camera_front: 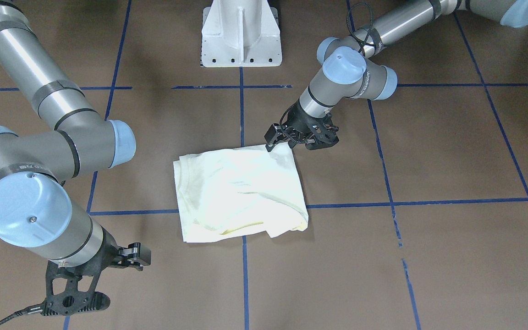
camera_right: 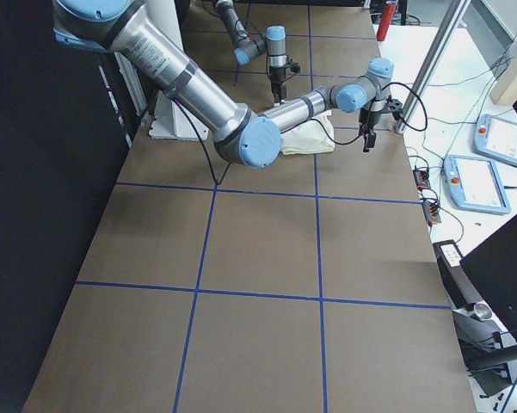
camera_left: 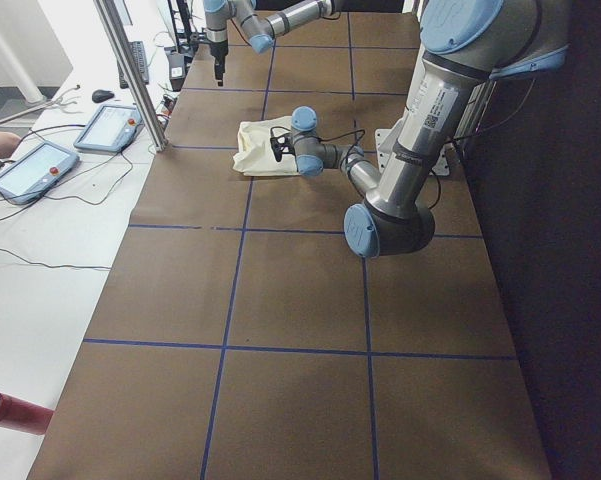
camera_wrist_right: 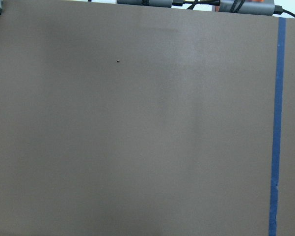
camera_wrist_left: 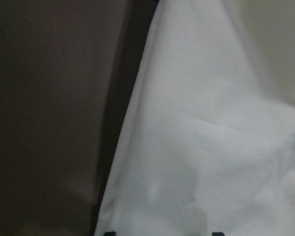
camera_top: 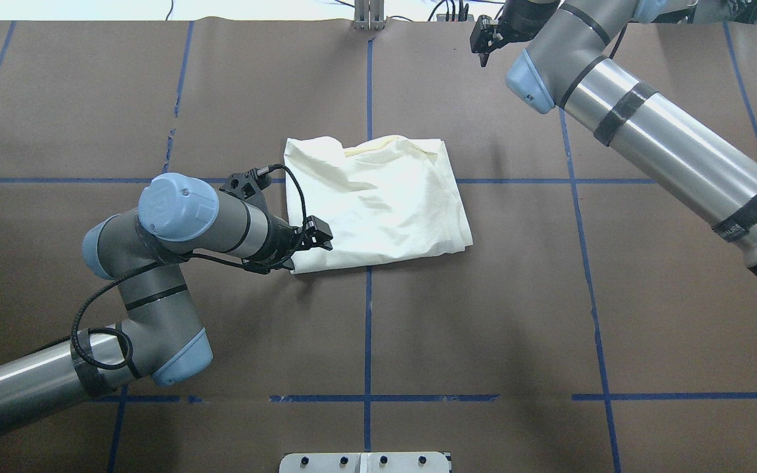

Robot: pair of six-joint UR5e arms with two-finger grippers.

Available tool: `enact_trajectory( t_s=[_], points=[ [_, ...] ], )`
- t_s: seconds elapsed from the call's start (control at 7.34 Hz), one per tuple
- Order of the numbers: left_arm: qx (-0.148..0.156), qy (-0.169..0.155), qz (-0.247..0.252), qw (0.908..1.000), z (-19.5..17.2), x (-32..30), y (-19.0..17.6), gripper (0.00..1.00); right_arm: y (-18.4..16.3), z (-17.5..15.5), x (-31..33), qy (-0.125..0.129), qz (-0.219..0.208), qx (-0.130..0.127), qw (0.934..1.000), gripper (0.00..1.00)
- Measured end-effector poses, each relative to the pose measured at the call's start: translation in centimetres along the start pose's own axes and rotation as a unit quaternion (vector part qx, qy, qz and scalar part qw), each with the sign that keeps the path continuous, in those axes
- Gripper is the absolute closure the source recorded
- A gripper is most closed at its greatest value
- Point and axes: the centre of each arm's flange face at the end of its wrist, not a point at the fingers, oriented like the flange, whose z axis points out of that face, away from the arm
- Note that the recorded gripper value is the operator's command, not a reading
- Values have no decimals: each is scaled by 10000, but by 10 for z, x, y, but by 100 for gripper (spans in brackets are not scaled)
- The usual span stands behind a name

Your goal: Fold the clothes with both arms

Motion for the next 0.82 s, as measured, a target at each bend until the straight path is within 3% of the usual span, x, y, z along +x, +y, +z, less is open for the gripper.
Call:
enact_trajectory(
  t_s=[0.41,0.82],
  points=[
    [249,-223,707,9969,-88,-7,-9,1,40,-9,80,-307,98,-56,9995,0],
    [687,-874,1856,9763,-207,-90,-82,1,85,-27,240,-298,-118,-31,9995,0]
  ],
)
